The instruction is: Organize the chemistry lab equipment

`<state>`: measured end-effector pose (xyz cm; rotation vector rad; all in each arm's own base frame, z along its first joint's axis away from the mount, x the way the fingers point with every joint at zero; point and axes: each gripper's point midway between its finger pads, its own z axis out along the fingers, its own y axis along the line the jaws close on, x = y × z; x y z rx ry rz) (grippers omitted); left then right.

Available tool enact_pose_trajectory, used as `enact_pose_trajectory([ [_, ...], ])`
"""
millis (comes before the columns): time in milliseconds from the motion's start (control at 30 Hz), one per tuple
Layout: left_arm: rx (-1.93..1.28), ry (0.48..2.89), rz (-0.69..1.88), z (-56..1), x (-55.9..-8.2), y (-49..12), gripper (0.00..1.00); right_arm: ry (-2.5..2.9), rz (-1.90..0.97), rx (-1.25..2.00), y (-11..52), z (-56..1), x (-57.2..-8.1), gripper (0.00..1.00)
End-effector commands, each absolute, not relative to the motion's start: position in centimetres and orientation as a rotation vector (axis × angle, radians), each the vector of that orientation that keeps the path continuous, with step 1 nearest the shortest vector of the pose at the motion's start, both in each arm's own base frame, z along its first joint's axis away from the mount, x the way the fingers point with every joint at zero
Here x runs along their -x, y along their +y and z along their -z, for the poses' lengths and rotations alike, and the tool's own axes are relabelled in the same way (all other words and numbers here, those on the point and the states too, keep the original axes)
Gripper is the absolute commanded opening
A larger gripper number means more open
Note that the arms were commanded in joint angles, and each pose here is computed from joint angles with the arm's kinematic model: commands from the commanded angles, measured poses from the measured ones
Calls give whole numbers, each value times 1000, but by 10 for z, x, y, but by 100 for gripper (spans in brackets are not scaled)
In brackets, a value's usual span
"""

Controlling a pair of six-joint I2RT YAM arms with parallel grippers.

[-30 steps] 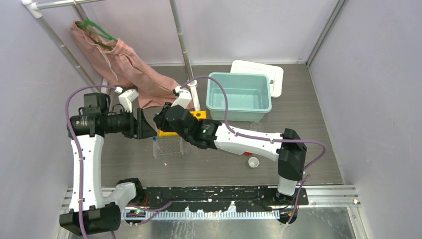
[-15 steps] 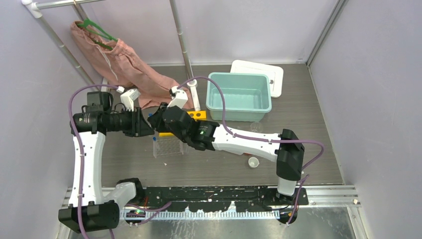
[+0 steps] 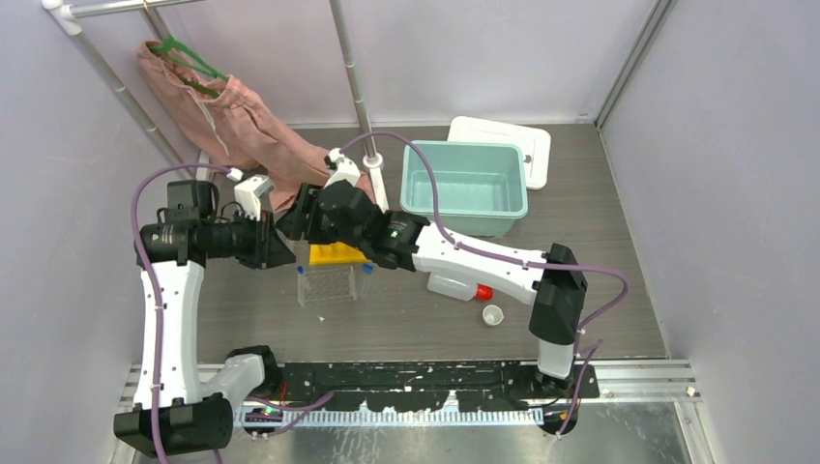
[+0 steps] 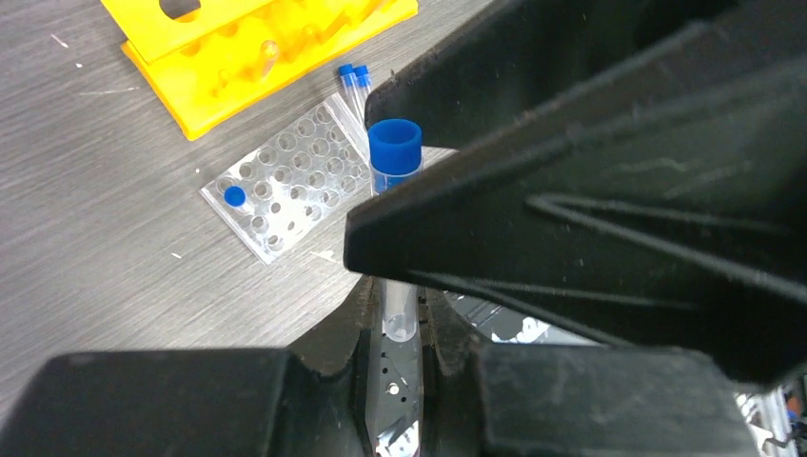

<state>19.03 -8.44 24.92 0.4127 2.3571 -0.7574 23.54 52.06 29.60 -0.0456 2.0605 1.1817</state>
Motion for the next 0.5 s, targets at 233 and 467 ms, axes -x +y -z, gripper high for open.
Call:
enact_pose_trajectory([
  [233, -526, 2296, 747, -255, -186, -87, 0, 2141, -1393, 307, 529, -321, -218, 46],
  [467, -533, 2302, 727, -254, -186, -85, 0, 2166, -1409, 323, 525, -319, -222, 32],
])
